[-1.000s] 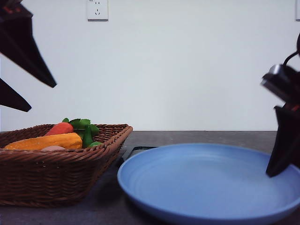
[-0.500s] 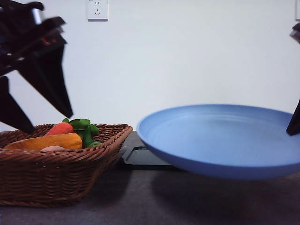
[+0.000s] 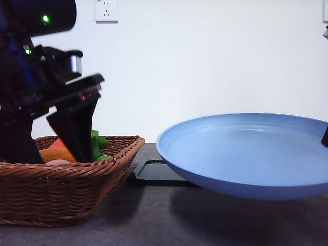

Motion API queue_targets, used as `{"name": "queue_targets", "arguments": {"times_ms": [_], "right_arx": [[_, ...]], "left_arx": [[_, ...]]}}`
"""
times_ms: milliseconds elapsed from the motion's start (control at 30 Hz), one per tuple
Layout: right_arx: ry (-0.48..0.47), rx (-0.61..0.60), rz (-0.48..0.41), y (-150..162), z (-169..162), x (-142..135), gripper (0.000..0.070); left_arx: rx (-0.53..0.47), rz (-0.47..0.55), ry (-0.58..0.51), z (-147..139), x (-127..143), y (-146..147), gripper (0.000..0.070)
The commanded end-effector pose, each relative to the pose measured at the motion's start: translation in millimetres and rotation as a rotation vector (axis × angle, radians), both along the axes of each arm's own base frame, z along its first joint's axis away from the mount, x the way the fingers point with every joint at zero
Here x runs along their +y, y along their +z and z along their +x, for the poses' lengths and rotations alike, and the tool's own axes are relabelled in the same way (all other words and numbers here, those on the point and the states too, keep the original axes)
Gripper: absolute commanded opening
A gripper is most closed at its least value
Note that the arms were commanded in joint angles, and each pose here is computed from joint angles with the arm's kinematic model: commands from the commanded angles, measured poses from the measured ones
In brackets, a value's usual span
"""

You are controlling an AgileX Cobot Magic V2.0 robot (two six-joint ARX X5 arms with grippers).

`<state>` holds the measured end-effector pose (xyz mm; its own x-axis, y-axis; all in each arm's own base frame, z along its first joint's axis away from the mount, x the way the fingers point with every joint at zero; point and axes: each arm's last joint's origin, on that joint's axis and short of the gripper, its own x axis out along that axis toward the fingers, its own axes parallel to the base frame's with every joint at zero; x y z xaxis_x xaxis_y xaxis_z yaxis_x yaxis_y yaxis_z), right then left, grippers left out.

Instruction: Transfer egg from basket to plate and serve

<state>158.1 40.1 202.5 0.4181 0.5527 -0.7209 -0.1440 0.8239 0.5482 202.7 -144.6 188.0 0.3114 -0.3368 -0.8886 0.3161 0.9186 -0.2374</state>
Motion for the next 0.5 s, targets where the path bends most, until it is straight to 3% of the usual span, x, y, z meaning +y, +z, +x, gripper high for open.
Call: {"name": "queue_targets", "arguments": {"times_ms": [0, 167, 467], "right_arx": [[0.002, -0.006, 0.005, 0.5, 1.1, 0.5, 0.0], [-0.001, -0.007, 0.001, 0.5, 1.2, 0.4, 0.0], [-0.001, -0.007, 0.001, 0.5, 1.2, 0.4, 0.0]], "left_arx": [[-0.002, 0.006, -0.01, 2.5, -4.4, -0.6, 0.0458], [0.009, 0.015, -0.009, 2.8, -4.5, -2.8, 0.043], [0.025, 0.05, -0.051, 0.1, -2.6, -4.4, 0.0219]]}}
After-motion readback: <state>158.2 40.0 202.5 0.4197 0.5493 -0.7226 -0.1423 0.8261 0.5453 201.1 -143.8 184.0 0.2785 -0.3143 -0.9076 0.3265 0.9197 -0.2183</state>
